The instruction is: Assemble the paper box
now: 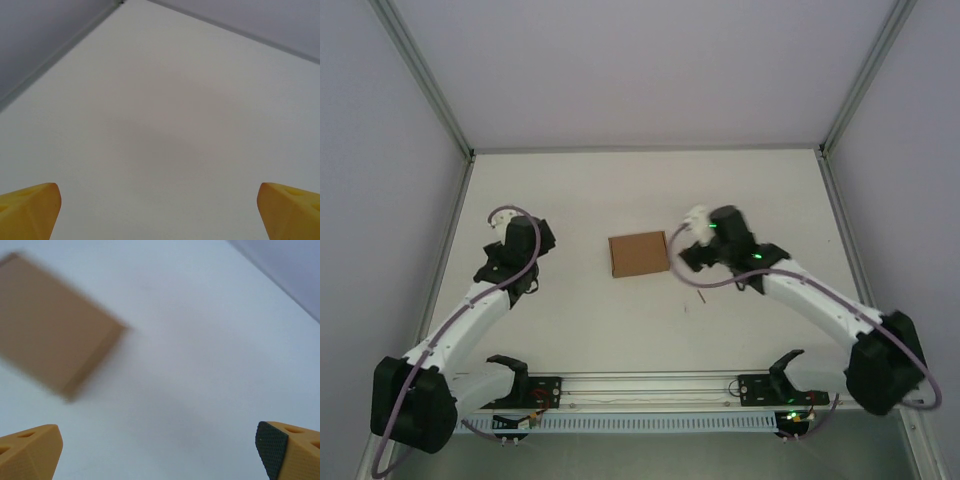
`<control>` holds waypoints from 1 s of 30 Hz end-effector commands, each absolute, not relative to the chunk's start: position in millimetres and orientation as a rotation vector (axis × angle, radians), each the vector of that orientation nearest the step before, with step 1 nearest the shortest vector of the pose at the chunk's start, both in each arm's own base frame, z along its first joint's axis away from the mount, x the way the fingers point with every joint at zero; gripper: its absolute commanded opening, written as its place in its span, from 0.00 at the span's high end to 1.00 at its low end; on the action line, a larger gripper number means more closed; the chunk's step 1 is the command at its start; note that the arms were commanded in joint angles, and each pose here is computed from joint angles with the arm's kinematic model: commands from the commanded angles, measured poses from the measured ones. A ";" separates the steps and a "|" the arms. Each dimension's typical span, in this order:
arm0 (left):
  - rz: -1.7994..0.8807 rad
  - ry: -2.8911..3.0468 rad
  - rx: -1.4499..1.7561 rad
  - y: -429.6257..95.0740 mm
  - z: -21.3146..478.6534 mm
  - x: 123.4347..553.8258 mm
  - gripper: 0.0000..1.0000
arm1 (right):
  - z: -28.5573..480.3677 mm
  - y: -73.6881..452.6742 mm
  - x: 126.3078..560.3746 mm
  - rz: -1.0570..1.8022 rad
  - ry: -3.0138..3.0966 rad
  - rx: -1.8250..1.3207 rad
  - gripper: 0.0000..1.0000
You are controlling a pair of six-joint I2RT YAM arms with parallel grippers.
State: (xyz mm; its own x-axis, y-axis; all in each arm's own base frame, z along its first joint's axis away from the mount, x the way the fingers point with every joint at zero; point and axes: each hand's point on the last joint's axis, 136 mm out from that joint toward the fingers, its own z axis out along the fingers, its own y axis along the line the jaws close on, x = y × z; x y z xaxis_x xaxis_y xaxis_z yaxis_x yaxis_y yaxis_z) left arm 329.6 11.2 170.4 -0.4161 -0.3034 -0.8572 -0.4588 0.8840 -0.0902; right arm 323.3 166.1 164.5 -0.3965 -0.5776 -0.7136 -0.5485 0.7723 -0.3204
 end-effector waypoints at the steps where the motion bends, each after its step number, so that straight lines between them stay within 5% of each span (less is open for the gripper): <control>1: 0.233 1.886 -0.503 26.5 187.8 346.6 0.00 | 178.6 109.1 343.0 0.029 1.956 -0.285 0.00; 8: 0.230 1.866 -0.382 22.2 151.8 360.4 0.00 | 151.8 63.6 339.6 0.037 1.849 -0.139 0.00; 16: 0.177 1.773 -0.269 13.5 111.0 377.2 0.00 | 121.9 39.3 384.2 -0.052 1.754 -0.027 0.00; 20: 0.081 1.950 -0.212 5.1 87.4 401.3 0.00 | 102.7 7.8 393.3 0.131 1.812 0.132 0.00; 30: 0.071 1.923 -0.233 9.9 83.8 396.6 0.00 | 96.1 18.5 399.4 0.171 1.915 0.077 0.00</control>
